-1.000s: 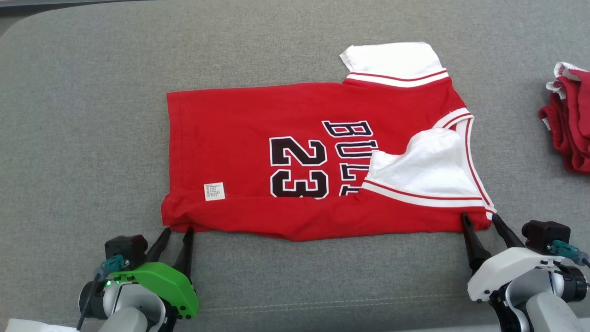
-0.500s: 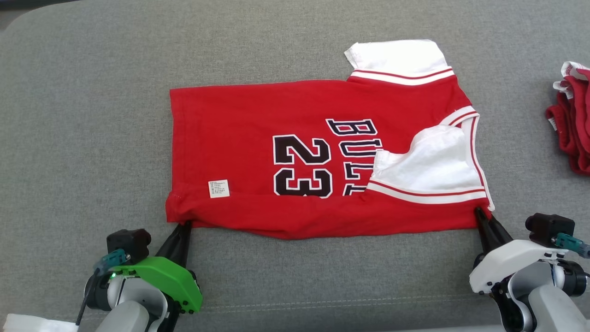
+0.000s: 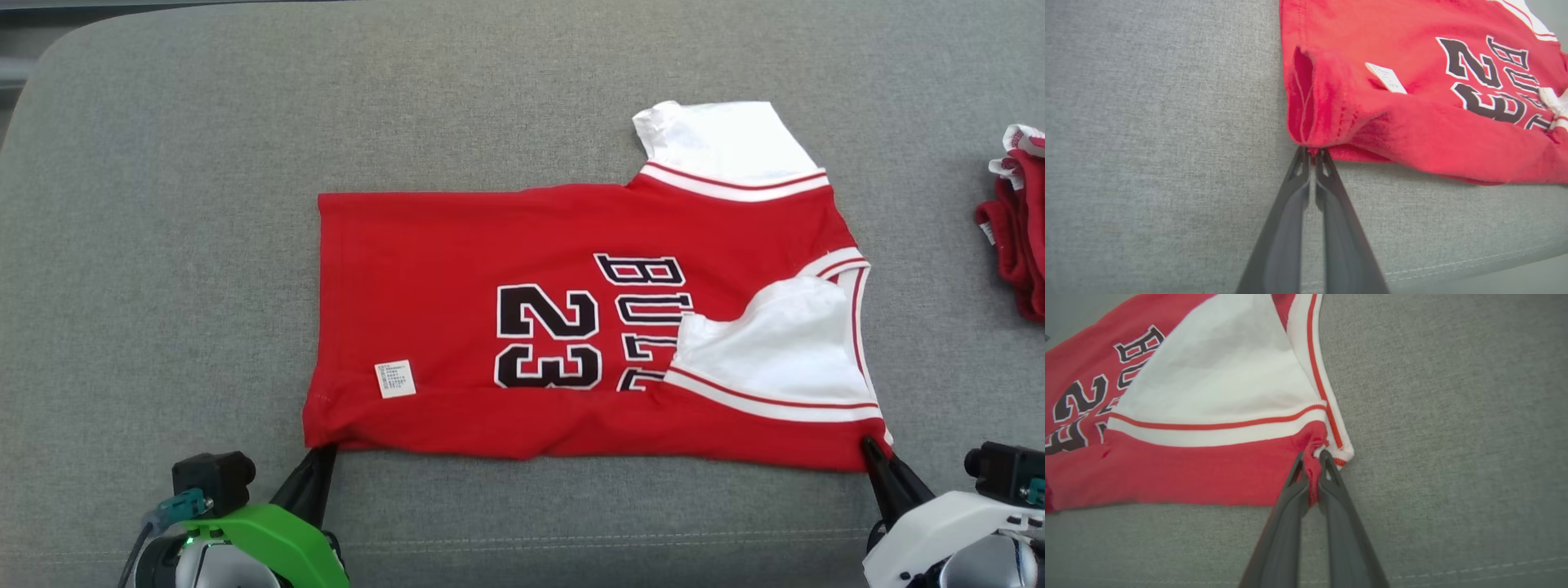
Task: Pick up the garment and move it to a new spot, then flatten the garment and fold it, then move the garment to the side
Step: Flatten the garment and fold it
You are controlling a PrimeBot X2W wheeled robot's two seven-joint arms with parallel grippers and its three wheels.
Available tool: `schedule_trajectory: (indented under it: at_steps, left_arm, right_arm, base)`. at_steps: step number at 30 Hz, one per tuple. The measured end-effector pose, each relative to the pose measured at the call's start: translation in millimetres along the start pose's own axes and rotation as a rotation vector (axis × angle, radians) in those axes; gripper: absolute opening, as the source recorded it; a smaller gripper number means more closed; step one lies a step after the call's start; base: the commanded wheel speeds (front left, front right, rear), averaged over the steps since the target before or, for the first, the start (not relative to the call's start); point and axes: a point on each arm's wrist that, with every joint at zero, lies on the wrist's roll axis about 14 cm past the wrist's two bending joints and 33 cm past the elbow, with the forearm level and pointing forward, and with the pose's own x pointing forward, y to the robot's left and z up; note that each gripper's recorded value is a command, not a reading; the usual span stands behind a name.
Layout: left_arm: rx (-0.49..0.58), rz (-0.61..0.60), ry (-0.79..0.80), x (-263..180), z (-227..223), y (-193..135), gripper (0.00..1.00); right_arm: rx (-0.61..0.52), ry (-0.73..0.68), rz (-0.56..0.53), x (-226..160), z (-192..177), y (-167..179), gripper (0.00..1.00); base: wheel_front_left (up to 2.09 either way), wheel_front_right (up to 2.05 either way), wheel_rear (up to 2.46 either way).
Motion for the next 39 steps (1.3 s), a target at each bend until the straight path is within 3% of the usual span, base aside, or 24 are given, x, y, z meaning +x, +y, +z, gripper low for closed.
schedule_trajectory:
  at_steps: [6,7,9,10,11,12,13,21,26,32,39]
  left_arm:
    - [-0.013,0.028,0.025,-13.1,-2.0,6.3,0.0]
    - [-0.016,0.028,0.03,-14.0,-2.3,6.0,0.0]
    - [-0.013,0.031,0.038,-14.5,-2.2,6.7,0.0]
    - [-0.018,0.029,0.04,-14.2,-1.8,6.2,0.0]
    - [-0.024,0.03,0.043,-13.9,-2.0,6.0,0.21]
    - [-0.026,0.035,0.043,-13.5,-1.9,6.6,0.89]
    - [-0.027,0.038,0.039,-13.2,-1.1,6.8,1.0]
    - [-0.029,0.128,-0.101,-11.0,27.9,20.6,1.0]
    - [0.025,0.147,-0.256,-6.6,69.9,19.8,1.0]
    - [0.111,0.109,-0.401,4.8,118.1,2.5,1.0]
    - [0.155,0.044,-0.461,26.6,153.1,-19.4,1.0]
  right_arm:
    - [0.033,0.011,-0.02,-16.8,-3.8,0.8,0.0]
    - [0.039,0.009,-0.019,-17.4,-3.0,1.9,0.04]
    - [0.049,0.008,-0.016,-17.9,-2.5,4.4,1.0]
    - [0.051,0.003,-0.015,-18.0,-1.2,4.5,1.0]
    - [0.054,0.0,-0.016,-17.8,-0.3,4.4,1.0]
    - [0.054,-0.004,-0.016,-17.7,0.5,4.4,1.0]
    - [0.055,-0.015,-0.016,-17.4,3.0,4.5,1.0]
    - [0.008,-0.22,-0.044,-17.7,51.6,-2.8,1.0]
    - [-0.042,-0.363,-0.035,-13.4,93.6,0.4,1.0]
    - [-0.095,-0.498,0.007,3.2,149.0,12.5,1.0]
    - [-0.151,-0.577,0.062,34.1,202.1,26.5,1.0]
  base:
    - [0.0,0.0,0.0]
    - [0.0,0.0,0.0]
    - [0.0,0.0,0.0]
    - [0.0,0.0,0.0]
    - [0.0,0.0,0.0]
    - [0.0,0.0,0.0]
    - [0.0,0.0,0.0]
    - [0.0,0.0,0.0]
    - [0.0,0.0,0.0]
    - [0.0,0.0,0.0]
    - [0.0,0.0,0.0]
